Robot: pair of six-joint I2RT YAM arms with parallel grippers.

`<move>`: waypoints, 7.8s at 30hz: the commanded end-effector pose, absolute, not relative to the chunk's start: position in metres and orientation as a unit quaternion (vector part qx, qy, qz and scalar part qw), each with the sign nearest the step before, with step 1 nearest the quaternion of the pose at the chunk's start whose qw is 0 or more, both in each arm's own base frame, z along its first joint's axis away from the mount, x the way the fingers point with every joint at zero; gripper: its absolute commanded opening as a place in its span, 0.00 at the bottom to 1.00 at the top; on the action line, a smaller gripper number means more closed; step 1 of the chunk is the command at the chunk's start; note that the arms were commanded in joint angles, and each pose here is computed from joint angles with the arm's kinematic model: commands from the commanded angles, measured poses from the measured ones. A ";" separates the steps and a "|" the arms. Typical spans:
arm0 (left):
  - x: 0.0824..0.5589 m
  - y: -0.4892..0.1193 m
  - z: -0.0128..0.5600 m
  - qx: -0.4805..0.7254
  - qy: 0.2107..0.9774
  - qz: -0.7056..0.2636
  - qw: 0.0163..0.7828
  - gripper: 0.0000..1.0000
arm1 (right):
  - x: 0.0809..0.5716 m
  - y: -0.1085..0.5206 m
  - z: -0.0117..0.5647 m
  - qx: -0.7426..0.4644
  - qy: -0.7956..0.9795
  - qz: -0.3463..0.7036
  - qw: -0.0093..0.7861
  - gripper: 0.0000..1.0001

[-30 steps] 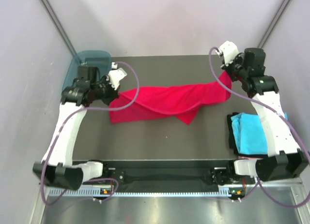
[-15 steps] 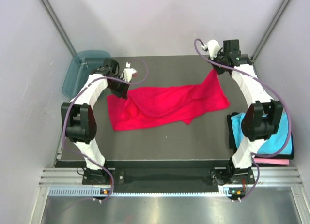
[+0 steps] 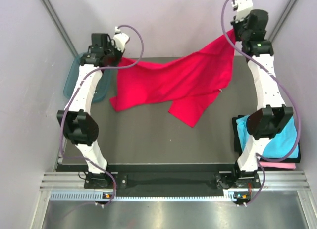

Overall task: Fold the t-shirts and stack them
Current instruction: Flatten the tshirt out, then fold the tshirt

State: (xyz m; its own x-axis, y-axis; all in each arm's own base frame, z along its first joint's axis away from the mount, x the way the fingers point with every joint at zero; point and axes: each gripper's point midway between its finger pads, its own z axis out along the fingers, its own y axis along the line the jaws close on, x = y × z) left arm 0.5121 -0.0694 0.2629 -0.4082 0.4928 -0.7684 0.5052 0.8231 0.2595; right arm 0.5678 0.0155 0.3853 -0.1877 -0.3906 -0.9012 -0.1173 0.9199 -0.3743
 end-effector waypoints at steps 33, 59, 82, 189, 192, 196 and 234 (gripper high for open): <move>0.240 0.009 0.601 0.176 0.555 0.211 0.785 0.00 | 0.143 -0.003 0.664 -0.146 0.488 -0.161 0.845 0.00; 0.575 -0.050 0.236 0.281 0.802 0.072 0.523 0.00 | 0.562 0.015 0.320 -0.282 0.722 -0.155 0.612 0.00; 0.732 -0.051 0.196 0.228 0.714 0.128 0.649 0.00 | 0.717 0.000 0.246 -0.218 0.706 -0.270 0.617 0.00; 0.588 -0.033 0.166 0.316 0.808 0.046 0.495 0.00 | 0.412 0.052 0.220 -0.255 0.848 -0.065 0.459 0.00; 0.583 -0.031 0.157 0.318 0.814 0.048 0.484 0.00 | 0.399 0.053 0.202 -0.258 0.858 -0.053 0.440 0.00; 0.575 -0.029 0.146 0.319 0.821 0.047 0.471 0.00 | 0.388 0.048 0.182 -0.262 0.866 -0.060 0.421 0.00; 0.580 0.005 0.120 0.316 0.826 0.119 0.451 0.00 | 0.379 0.070 0.187 -0.247 0.881 0.012 0.403 0.00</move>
